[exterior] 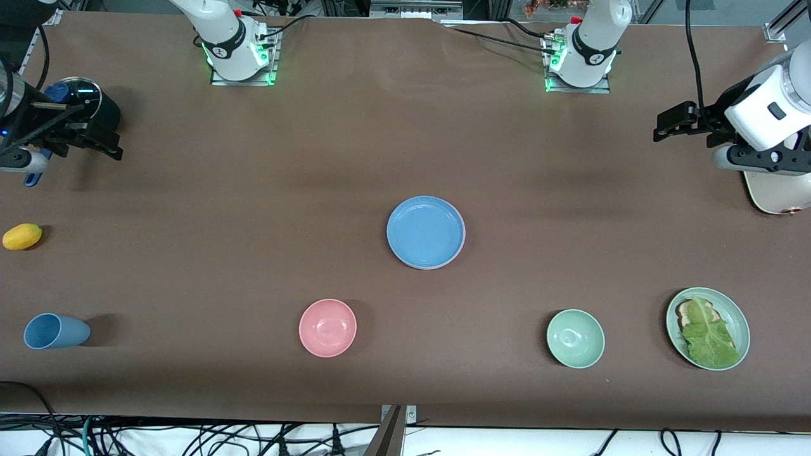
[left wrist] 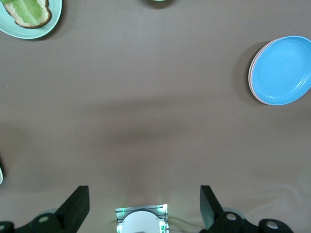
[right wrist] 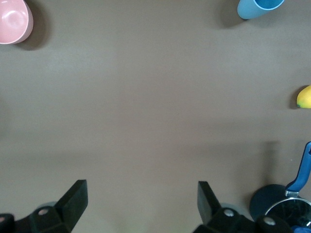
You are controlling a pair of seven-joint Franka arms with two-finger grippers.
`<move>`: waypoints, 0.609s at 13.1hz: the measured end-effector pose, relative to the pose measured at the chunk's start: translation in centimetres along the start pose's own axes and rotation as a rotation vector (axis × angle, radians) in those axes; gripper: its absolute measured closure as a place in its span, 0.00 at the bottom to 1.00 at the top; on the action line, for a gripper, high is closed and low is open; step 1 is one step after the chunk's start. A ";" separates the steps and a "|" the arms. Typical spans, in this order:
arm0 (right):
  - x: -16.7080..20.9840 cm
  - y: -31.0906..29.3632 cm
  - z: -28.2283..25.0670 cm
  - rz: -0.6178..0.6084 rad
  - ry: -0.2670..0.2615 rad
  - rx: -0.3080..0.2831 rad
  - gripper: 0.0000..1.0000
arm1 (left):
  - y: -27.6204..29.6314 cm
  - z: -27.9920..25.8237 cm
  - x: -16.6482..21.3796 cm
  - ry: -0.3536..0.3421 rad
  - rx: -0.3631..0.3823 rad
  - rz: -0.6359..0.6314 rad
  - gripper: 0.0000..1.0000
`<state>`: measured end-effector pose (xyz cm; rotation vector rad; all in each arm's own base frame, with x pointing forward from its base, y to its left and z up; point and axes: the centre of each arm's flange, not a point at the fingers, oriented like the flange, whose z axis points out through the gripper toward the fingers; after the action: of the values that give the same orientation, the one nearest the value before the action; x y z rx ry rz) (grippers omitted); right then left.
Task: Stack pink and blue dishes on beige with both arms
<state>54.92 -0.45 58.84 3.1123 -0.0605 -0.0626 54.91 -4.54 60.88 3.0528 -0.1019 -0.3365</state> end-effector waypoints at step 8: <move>0.6 -0.1 -0.3 0.000 0.042 0.022 0.00 | -0.2 -0.4 -0.1 0.008 0.000 0.024 0.00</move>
<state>55.50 -0.39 59.11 3.1341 -0.0611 0.0034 54.94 -4.35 61.25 3.0496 -0.1372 -0.3221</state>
